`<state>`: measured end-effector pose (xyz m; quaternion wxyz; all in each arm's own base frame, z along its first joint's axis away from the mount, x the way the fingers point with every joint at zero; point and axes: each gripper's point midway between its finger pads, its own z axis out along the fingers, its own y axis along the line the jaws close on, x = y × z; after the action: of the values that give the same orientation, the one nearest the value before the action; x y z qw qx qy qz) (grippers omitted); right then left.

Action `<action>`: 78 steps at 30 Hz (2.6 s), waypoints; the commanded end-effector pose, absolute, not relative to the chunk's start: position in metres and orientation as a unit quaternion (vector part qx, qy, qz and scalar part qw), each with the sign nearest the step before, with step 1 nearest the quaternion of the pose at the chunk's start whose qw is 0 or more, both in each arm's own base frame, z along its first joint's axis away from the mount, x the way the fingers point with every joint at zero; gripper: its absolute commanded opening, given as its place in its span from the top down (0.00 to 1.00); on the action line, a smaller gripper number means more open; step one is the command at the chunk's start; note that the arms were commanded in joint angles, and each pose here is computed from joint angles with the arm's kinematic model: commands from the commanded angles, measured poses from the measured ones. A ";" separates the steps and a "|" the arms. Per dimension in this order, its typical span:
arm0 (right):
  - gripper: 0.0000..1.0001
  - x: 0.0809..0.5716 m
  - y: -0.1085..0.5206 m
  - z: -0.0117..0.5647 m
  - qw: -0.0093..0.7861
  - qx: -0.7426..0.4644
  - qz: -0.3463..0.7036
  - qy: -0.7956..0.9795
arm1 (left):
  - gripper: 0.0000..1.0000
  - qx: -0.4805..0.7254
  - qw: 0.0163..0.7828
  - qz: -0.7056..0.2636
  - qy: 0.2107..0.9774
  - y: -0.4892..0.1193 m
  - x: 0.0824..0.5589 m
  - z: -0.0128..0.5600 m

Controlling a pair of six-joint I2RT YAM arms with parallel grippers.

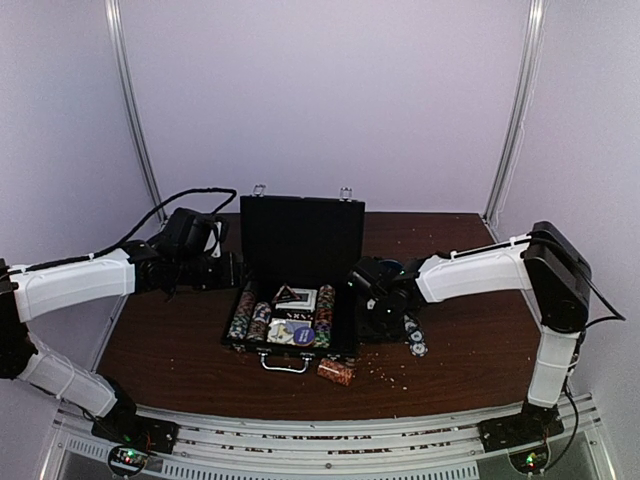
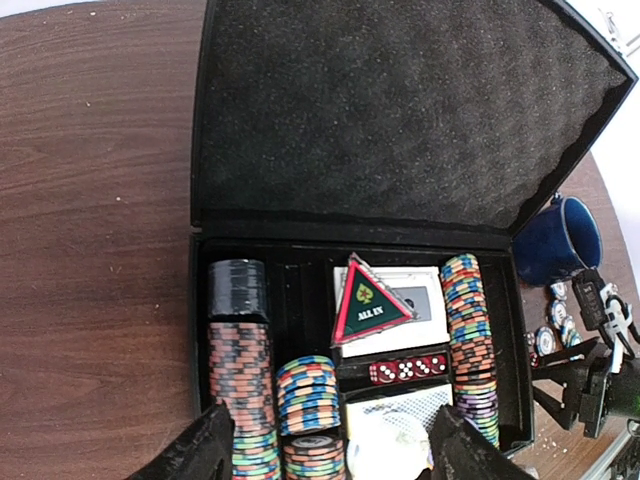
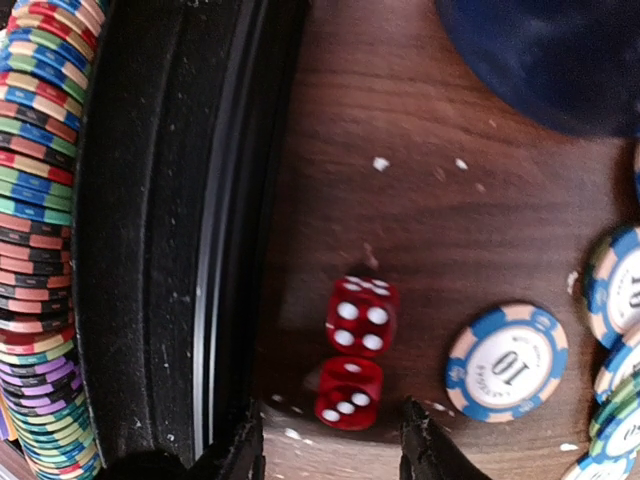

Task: Pack up texas hold em set
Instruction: Pick up the dice from the center of the board, then place the dice in the slot.

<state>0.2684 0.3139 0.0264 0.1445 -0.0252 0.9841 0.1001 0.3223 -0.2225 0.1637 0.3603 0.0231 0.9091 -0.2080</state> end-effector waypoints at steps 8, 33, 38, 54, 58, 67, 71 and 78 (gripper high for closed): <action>0.61 0.288 0.338 0.046 0.188 -0.026 0.117 0.975 | 0.30 0.023 0.371 -0.213 0.904 -0.219 0.329 0.169; 0.71 0.291 0.329 0.031 0.187 -0.010 0.056 0.981 | 0.29 -0.024 0.328 -0.213 0.920 -0.182 0.326 0.134; 0.72 0.294 0.333 0.032 0.189 -0.008 0.058 0.980 | 0.29 -0.019 0.323 -0.209 0.923 -0.179 0.324 0.130; 0.92 0.294 0.324 0.040 0.196 0.014 0.039 0.980 | 0.26 -0.005 0.273 -0.232 0.934 -0.172 0.308 0.102; 0.98 0.295 0.323 0.054 0.208 0.019 0.049 0.977 | 0.25 0.006 0.265 -0.244 0.933 -0.167 0.303 0.098; 1.00 0.295 0.321 0.085 0.233 0.030 0.076 0.969 | 0.26 0.044 0.207 -0.288 0.934 -0.178 0.288 0.070; 1.00 0.295 0.324 0.102 0.243 0.044 0.097 0.964 | 0.27 0.055 0.185 -0.313 0.930 -0.186 0.281 0.061; 1.00 0.292 0.338 0.130 0.264 0.046 0.136 0.954 | 0.26 0.075 0.154 -0.358 0.918 -0.199 0.266 0.049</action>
<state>0.2924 0.3309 0.1038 0.2368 0.0382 0.9643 0.1120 0.2684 -0.1870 0.0496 0.1569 0.0477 0.9343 -0.3166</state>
